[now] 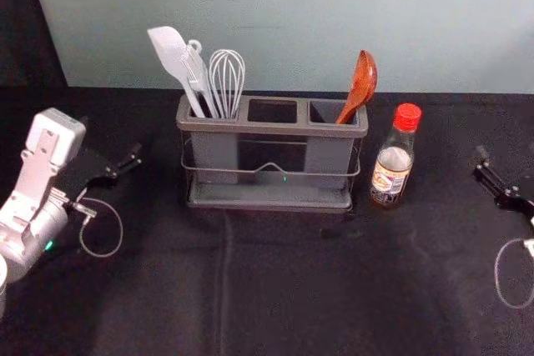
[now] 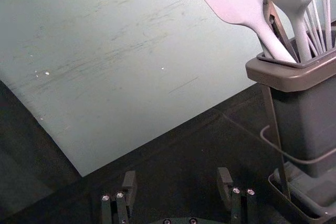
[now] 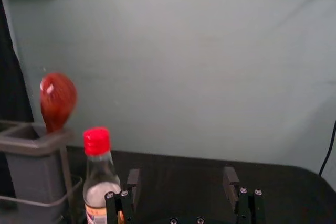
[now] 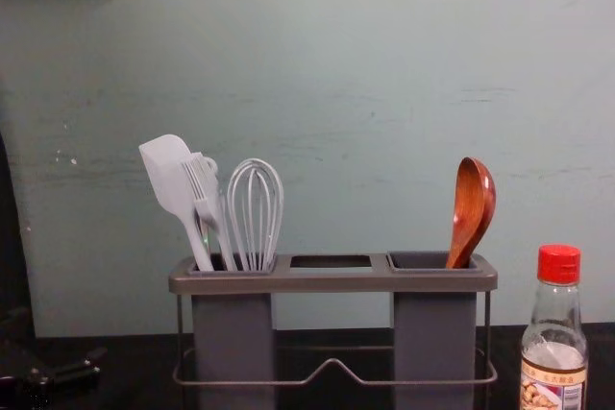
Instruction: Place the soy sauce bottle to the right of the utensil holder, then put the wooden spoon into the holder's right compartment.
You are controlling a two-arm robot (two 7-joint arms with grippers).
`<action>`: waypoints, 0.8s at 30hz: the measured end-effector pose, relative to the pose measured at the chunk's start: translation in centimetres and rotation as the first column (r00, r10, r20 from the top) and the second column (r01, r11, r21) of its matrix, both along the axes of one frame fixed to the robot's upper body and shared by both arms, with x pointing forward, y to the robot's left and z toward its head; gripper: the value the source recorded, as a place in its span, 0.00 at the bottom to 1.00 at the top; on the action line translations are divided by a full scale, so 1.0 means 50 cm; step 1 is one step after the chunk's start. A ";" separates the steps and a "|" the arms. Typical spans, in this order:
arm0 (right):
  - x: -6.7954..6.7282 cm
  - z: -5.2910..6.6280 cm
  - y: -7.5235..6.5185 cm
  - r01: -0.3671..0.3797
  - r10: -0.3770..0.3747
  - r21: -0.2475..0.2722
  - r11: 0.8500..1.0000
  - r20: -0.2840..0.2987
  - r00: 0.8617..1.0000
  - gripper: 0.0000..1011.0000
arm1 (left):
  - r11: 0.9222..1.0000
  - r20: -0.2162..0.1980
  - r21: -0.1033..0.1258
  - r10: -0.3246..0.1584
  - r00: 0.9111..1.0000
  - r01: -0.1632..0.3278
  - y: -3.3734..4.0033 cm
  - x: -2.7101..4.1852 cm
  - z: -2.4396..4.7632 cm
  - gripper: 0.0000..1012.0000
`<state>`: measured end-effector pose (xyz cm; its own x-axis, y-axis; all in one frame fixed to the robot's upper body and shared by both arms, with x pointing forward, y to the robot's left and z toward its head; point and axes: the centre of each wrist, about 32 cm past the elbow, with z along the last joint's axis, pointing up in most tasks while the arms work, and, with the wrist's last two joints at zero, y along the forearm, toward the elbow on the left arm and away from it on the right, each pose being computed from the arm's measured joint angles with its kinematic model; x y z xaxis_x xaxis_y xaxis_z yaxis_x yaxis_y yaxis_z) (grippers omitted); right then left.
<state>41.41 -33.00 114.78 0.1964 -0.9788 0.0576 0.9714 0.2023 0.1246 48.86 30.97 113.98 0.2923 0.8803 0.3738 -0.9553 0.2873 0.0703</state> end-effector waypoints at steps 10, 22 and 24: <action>0.034 -0.031 0.006 -0.012 0.010 -0.027 1.000 -0.045 0.999 0.99 | 1.000 0.000 0.000 0.000 1.000 0.000 0.000 0.000 0.000 0.99; 0.056 -0.055 0.011 -0.039 0.033 -0.060 0.997 -0.096 0.995 0.99 | 1.000 0.000 0.000 0.000 1.000 0.000 0.000 0.000 0.000 0.99; 0.055 -0.055 0.011 -0.039 0.033 -0.059 0.997 -0.094 0.995 0.99 | 1.000 0.000 0.000 0.000 1.000 0.000 0.000 0.000 0.000 0.99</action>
